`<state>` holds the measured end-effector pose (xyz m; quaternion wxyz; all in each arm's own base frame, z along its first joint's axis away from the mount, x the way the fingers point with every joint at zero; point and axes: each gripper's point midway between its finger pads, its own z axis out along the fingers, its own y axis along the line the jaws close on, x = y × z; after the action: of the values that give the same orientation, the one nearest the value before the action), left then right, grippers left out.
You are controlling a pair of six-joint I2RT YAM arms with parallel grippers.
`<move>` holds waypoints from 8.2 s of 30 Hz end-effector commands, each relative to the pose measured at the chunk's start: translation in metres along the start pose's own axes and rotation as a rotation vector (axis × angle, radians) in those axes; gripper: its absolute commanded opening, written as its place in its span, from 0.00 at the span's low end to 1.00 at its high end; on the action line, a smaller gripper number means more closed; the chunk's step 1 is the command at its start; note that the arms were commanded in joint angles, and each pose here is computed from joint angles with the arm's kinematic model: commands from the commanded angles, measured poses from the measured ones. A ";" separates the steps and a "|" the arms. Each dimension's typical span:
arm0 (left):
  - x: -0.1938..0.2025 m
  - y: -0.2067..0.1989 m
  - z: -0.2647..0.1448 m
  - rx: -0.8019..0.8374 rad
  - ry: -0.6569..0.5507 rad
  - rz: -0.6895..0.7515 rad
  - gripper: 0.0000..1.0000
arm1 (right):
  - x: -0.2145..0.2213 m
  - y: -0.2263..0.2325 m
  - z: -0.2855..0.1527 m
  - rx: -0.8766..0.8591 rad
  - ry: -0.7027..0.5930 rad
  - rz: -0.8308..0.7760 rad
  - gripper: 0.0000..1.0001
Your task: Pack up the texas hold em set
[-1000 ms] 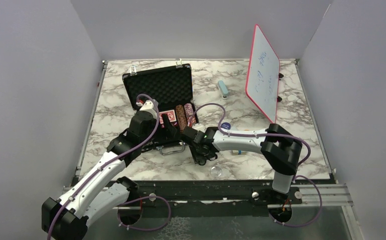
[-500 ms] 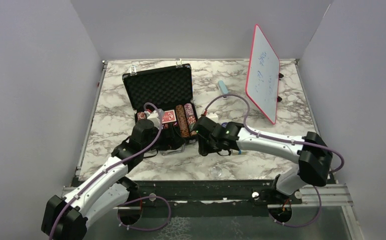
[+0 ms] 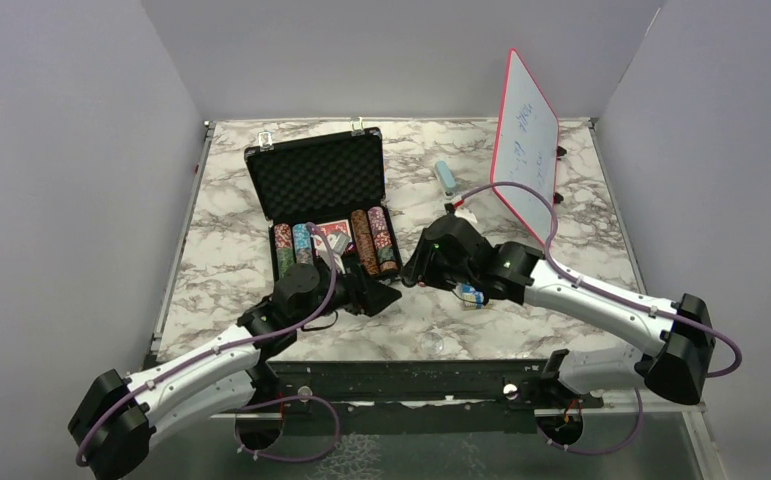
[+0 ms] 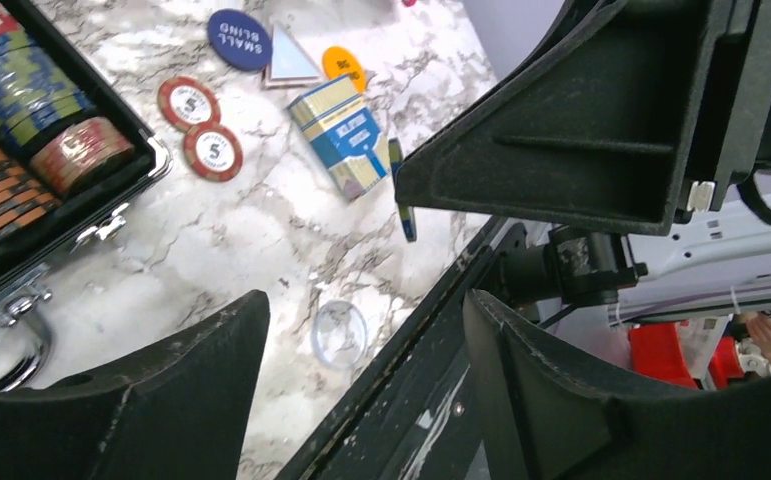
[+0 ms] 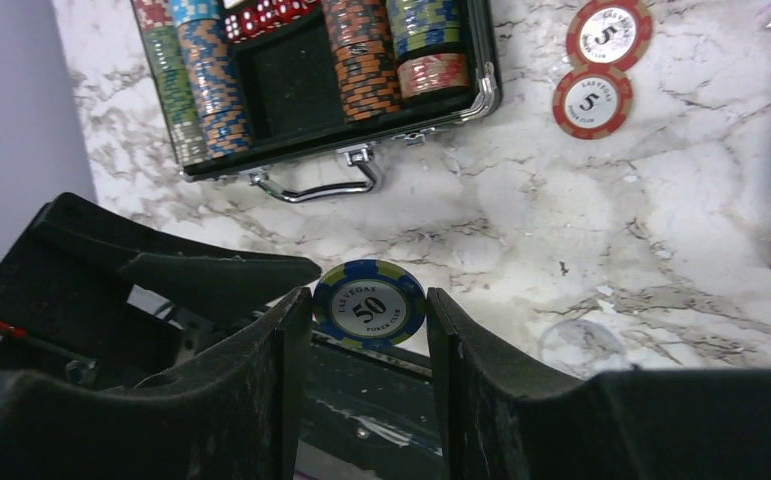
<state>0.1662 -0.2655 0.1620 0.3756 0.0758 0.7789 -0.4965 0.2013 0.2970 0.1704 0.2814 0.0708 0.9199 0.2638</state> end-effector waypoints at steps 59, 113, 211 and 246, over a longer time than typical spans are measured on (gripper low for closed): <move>-0.043 0.089 0.078 -0.064 0.567 1.105 0.00 | -0.002 -0.070 -0.048 -0.039 -0.099 0.085 0.70; -0.056 0.096 0.088 -0.105 0.666 1.127 0.00 | -0.014 -0.078 -0.051 0.020 -0.153 0.063 0.71; -0.035 0.120 0.087 -0.225 0.733 0.969 0.28 | -0.006 -0.089 -0.044 0.047 -0.137 0.055 0.71; -0.132 0.048 0.033 -0.386 -0.081 0.315 0.63 | -0.022 -0.140 0.084 0.451 0.058 -0.410 0.45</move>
<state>0.3043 -0.2326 0.1911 0.4768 0.1550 0.8327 -0.2350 0.2609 0.2133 0.0559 0.2888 -0.0524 0.9559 -0.0012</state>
